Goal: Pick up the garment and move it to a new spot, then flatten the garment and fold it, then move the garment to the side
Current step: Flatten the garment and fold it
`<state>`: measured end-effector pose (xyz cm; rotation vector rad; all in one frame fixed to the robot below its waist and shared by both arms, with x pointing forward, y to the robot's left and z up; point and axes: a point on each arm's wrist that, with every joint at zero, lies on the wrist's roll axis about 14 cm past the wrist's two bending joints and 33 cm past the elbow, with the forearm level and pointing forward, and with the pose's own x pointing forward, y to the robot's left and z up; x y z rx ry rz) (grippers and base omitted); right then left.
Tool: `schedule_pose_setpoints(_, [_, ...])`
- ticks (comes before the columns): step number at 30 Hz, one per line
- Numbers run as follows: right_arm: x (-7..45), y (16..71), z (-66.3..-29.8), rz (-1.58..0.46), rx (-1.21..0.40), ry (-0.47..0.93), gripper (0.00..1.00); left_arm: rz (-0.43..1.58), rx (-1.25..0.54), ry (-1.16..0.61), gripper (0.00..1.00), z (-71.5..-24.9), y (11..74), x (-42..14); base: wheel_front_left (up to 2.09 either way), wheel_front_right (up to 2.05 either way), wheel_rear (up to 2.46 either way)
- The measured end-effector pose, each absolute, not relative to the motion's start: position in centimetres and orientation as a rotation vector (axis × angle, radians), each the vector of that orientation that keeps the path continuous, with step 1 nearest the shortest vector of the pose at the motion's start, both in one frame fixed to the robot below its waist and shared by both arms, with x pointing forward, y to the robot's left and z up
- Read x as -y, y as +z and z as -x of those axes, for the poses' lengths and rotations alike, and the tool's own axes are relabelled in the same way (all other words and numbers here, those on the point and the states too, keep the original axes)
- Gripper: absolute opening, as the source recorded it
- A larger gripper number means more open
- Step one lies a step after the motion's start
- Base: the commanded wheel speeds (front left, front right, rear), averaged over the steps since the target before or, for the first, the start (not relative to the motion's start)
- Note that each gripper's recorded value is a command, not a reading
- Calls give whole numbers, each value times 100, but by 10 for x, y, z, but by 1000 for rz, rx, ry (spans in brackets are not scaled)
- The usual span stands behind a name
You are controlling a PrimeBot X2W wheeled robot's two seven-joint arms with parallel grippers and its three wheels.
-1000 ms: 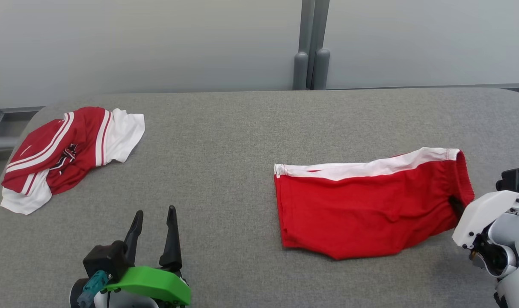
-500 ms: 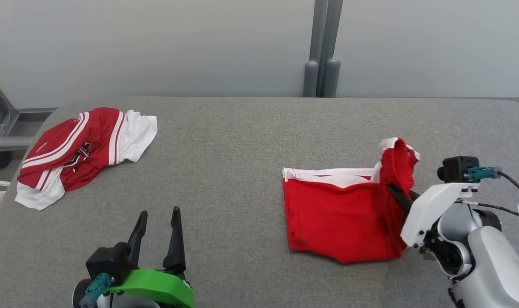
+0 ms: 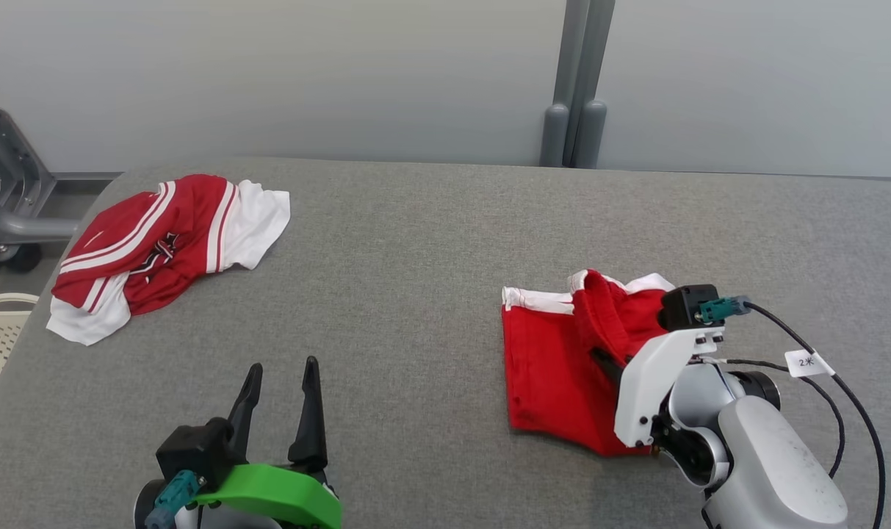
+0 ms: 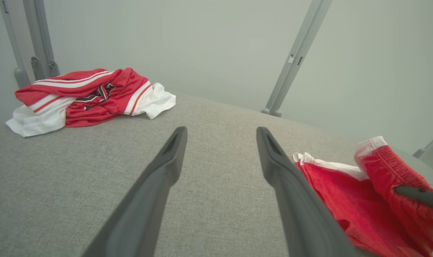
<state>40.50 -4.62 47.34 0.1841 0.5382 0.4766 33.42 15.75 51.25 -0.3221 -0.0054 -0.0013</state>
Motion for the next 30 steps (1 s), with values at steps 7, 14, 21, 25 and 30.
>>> schedule_pose_setpoints(7, [36, 453, -410, -131, -596, 481, 0, 327, -2, 14, 100, -332, 509, -161, 0, 0, 0])
schedule_pose_setpoints(14, [21, 443, -413, -72, -613, 519, 100, 328, -10, 28, 100, -331, 506, -165, 0, 0, 0])
schedule_pose_setpoints(21, [-4, 454, -412, -17, -551, 601, 100, 330, -12, 30, 100, -332, 505, -166, 0, 0, 0])
schedule_pose_setpoints(25, [-17, 457, -404, -21, -539, 647, 100, 330, -14, 29, 100, -333, 504, -165, 0, 0, 0])
schedule_pose_setpoints(30, [-21, 476, -411, -19, -452, 658, 100, 329, -12, 19, 100, -335, 506, -163, 0, 0, 0])
